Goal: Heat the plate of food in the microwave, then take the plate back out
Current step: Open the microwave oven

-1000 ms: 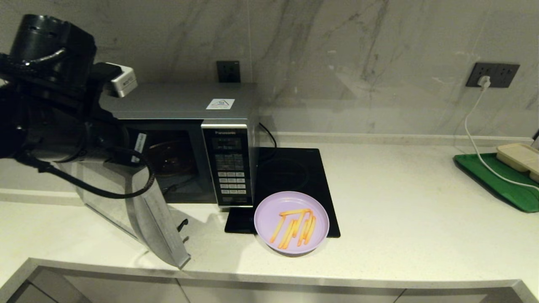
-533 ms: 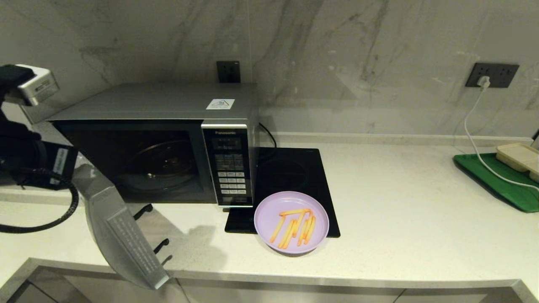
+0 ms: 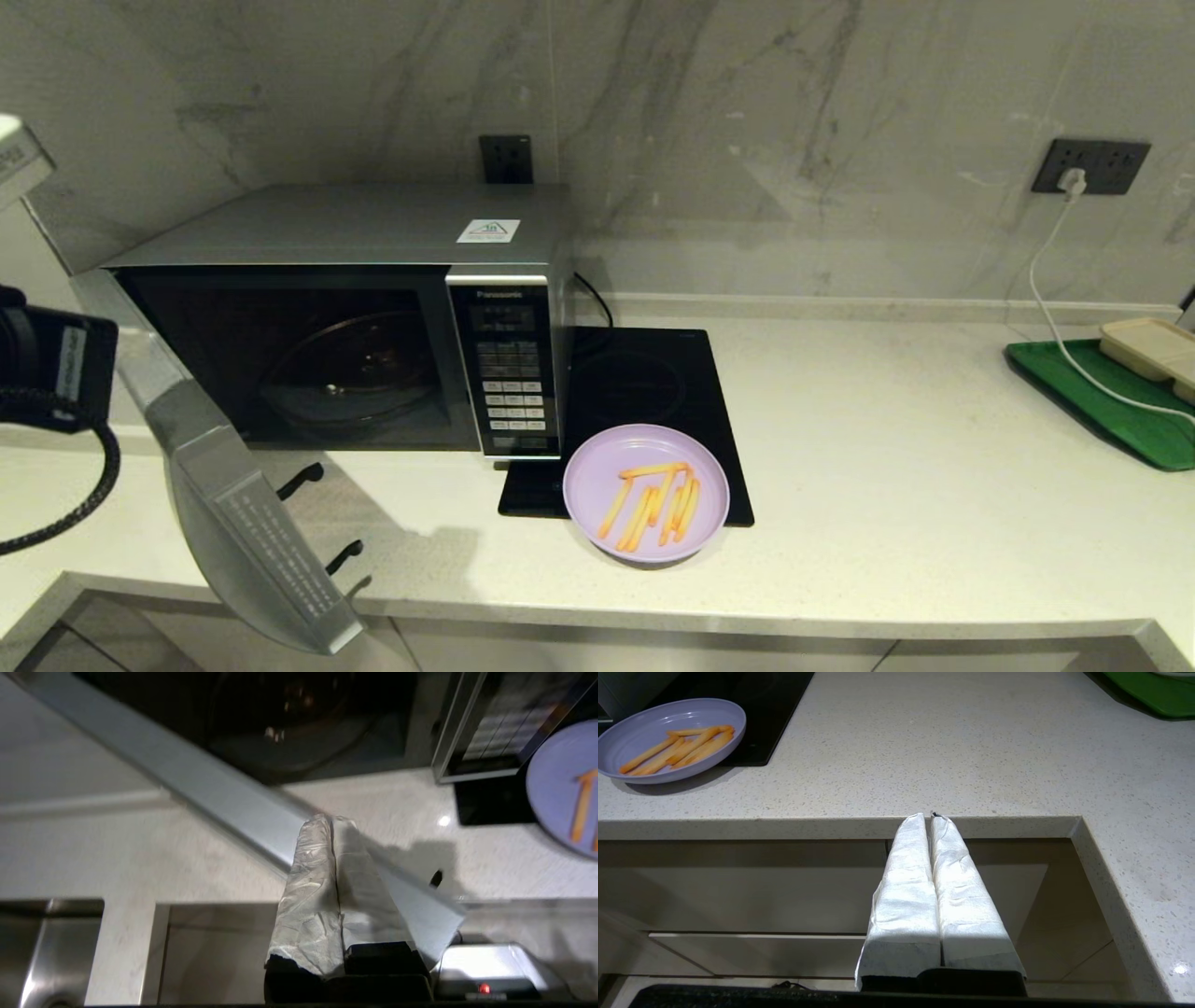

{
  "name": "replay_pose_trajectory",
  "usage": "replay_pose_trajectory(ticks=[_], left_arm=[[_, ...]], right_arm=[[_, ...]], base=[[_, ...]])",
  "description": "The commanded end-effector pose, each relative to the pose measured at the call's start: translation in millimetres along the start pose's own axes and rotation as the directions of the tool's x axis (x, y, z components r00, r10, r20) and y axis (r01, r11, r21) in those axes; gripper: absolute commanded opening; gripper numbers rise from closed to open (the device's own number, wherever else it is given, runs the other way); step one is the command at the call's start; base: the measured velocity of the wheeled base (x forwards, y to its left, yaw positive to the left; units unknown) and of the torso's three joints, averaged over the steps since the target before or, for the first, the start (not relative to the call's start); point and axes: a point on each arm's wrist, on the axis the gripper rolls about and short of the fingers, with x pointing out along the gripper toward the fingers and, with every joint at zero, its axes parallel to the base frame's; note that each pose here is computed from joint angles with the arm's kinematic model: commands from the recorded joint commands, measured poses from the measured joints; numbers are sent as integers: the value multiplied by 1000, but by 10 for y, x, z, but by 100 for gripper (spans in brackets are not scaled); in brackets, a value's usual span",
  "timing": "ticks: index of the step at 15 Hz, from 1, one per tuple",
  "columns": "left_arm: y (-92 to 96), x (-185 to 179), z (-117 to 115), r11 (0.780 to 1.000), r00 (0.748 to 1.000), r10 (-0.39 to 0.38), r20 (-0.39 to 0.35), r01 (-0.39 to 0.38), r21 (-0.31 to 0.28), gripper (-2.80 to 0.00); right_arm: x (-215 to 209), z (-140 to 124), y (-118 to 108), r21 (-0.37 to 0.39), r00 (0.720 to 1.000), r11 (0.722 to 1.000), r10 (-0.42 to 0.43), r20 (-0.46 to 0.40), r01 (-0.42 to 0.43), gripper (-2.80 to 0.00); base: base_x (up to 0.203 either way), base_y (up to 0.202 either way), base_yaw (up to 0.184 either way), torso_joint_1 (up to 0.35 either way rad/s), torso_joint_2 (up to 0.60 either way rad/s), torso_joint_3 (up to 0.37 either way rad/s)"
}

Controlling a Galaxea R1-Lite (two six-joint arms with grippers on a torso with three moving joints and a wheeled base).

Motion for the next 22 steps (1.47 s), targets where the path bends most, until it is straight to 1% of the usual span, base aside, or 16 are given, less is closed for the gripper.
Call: replay_pose_trajectory(ticks=[1,2,3,4,6,8,9,11,14,16,18,22], left_arm=[[57,-207,104,999,996,4,85,-7,34,-280],[62,-225,134,999,995,8,101,-13,51,-280],[44,-186,145,998,995,0,97,-6,58,-280],[6,-93,138,998,998,-8,70,3,70,-280],[-102,173,97,996,1000,-26,-15,27,86,-280],[-203,426,69,997,996,-33,-88,38,61,-280],[-231,502,56,998,993,-31,-111,36,43,-280],[-241,595,30,999,990,-16,-143,22,39,-280],[-188,657,-82,999,981,23,-190,-17,33,-280],[-95,602,-112,995,977,99,-188,-94,34,-280],[-41,524,-196,992,973,123,-194,-118,35,-280],[49,345,-314,989,972,147,-184,-146,18,-280]], right_arm=[[1,-1,0,1,1000,1000,0,-2,0,-280],[1,-1,0,1,1000,1000,0,-2,0,-280],[0,-1,0,1,1000,1000,0,-2,0,-280],[1,0,0,1,1000,1000,0,-1,0,-280],[1,-2,0,1,1000,1000,0,-3,0,-280],[1,0,0,1,1000,1000,0,-1,0,-280],[1,0,0,1,1000,1000,0,-1,0,-280],[1,-2,0,0,1000,1000,0,-3,0,-280],[1,0,0,1,1000,1000,0,-1,0,-280],[1,0,0,1,1000,1000,0,-1,0,-280],[1,0,0,1,1000,1000,0,-1,0,-280],[1,-2,0,1,1000,1000,0,-3,0,-280]], base=[[0,0,0,0,0,0],[0,0,0,0,0,0],[0,0,0,0,0,0],[0,0,0,0,0,0],[0,0,0,0,0,0],[0,0,0,0,0,0],[0,0,0,0,0,0],[0,0,0,0,0,0],[0,0,0,0,0,0],[0,0,0,0,0,0],[0,0,0,0,0,0],[0,0,0,0,0,0]])
